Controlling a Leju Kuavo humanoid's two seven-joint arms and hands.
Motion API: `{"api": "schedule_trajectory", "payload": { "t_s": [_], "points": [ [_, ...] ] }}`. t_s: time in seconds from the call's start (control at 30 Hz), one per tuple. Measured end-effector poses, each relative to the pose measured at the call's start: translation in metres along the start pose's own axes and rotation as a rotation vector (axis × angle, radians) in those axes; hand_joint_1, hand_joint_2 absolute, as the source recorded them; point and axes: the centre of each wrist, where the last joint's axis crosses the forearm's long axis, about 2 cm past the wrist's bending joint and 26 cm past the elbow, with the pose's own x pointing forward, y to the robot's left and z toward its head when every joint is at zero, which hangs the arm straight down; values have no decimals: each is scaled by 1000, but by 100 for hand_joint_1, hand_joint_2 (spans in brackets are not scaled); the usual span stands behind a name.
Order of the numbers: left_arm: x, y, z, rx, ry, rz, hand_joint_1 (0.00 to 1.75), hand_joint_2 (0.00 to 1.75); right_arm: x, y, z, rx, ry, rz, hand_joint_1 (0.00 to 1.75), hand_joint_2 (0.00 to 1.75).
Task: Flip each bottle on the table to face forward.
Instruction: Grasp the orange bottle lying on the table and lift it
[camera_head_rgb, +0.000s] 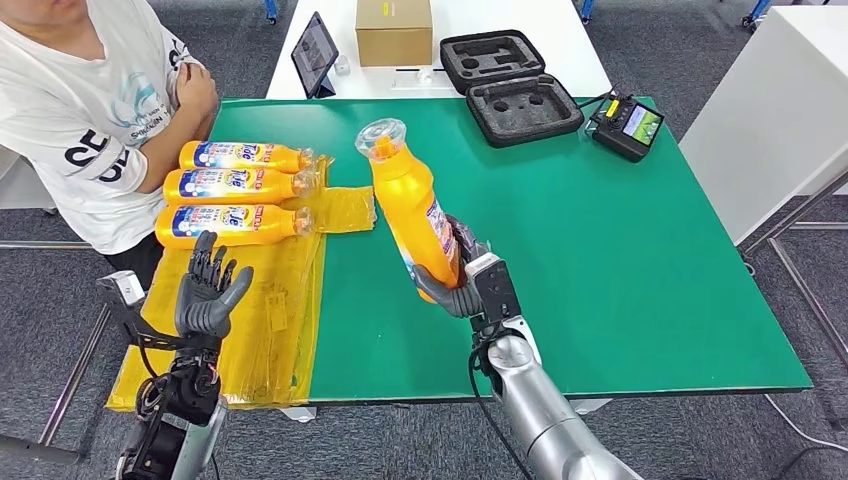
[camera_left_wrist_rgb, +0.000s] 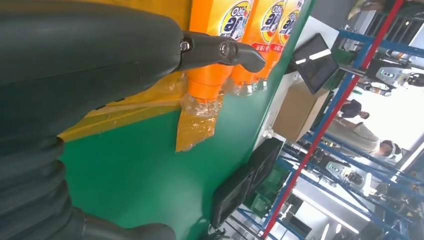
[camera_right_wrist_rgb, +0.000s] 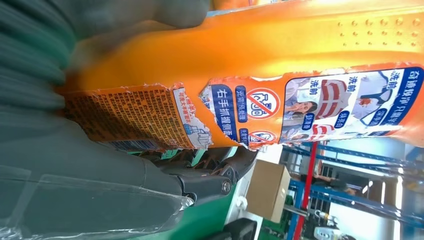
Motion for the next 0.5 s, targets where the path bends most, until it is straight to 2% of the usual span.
{"api": "schedule_trajectory", "payload": {
  "t_s": [0.13,0.3,0.5],
  "points": [
    [-8,-18,3,-105,52,4,0,175,-5,17,8,74,39,-4,175,175],
    [-18,-53,4,-236,91,1,0,175,-7,64,27,242,92,-11,175,175],
    [-21,-71,1,-302,111,21,0,175,-3,94,35,350,131,-35,175,175]
  ]
}}
